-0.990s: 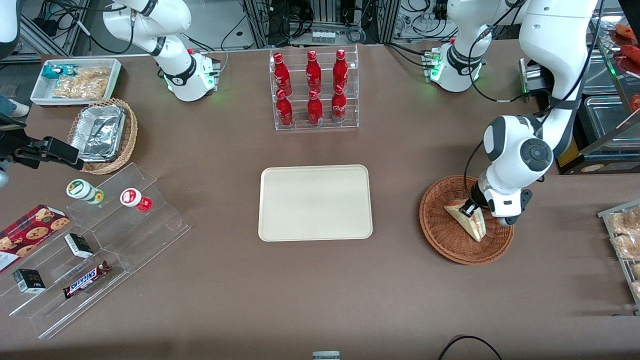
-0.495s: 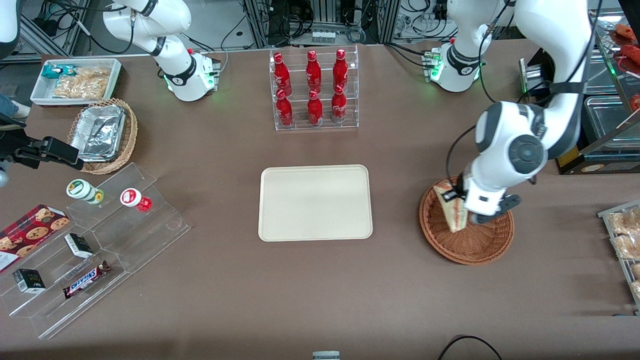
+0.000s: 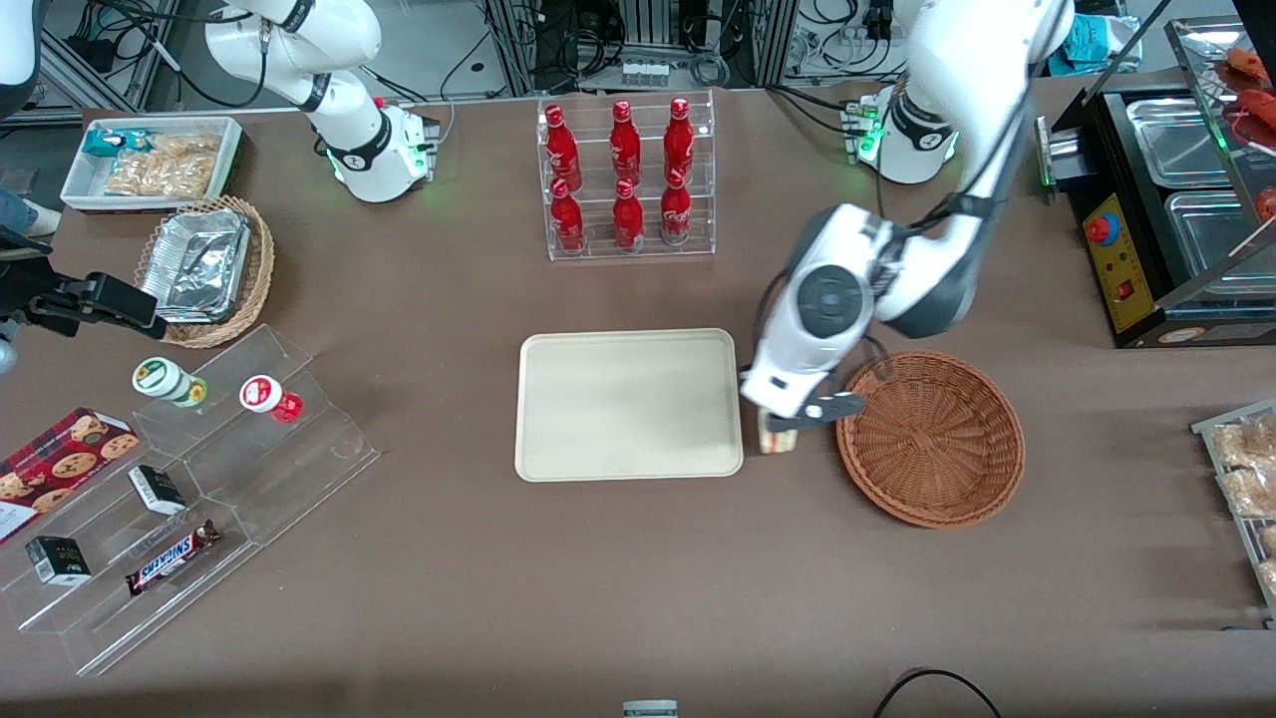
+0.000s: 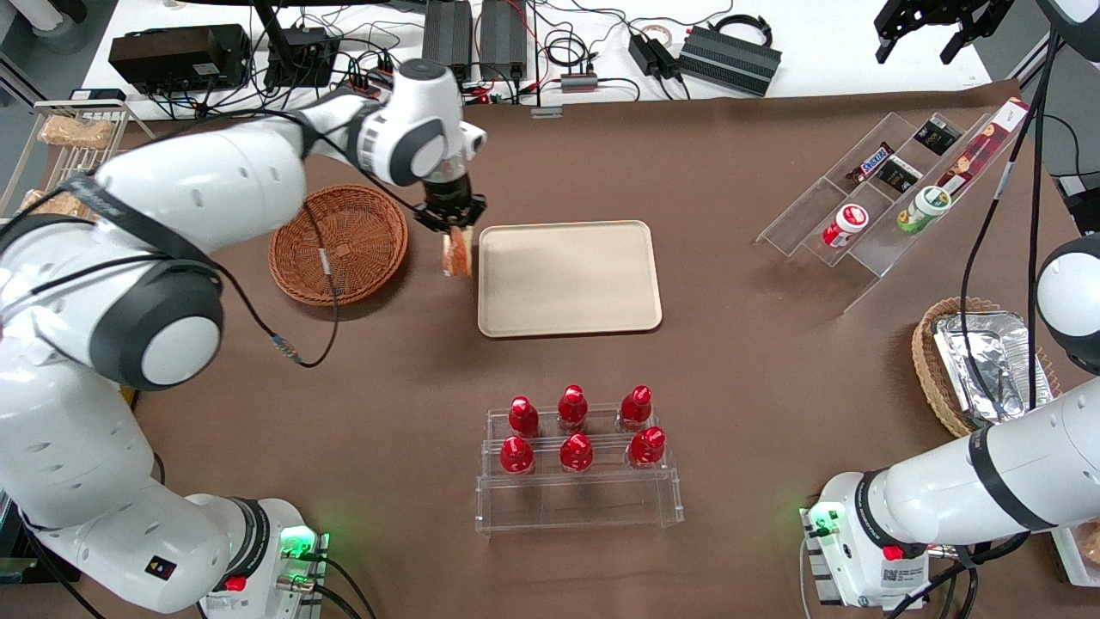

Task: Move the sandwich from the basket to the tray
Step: 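Lift the sandwich and carry it with the left gripper over the cream tray, then lower the sandwich onto the tray and open the left gripper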

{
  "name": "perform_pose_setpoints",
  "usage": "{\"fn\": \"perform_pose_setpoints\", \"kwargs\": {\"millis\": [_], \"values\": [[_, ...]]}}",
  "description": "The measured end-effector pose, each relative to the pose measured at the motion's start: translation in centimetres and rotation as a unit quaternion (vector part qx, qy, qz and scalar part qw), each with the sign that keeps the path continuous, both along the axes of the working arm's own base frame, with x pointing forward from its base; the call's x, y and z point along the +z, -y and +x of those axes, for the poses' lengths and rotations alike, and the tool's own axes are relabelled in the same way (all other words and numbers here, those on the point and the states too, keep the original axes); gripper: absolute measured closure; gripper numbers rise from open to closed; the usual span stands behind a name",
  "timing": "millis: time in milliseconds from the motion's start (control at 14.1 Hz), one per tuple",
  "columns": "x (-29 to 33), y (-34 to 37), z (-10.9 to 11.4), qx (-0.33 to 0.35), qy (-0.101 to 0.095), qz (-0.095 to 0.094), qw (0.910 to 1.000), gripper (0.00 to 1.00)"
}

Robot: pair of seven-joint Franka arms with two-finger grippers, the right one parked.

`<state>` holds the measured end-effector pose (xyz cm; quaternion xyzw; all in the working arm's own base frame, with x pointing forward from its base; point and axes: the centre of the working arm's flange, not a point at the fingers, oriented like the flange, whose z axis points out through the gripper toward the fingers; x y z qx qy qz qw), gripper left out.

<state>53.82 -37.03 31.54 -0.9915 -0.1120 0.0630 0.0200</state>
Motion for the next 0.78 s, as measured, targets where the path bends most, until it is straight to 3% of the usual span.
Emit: {"fn": "perform_pose_setpoints", "kwargs": {"millis": [283,495,778], "values": [[-2.2,9.4,-2.3,0.013,0.011,-0.003,0.9999,0.85],[-4.2,13.9,-3.3,0.013,0.033,-0.024,0.9991,0.85],[-6.8,16.2,-4.5,0.001,0.045,-0.039,0.9982,0.85]]}}
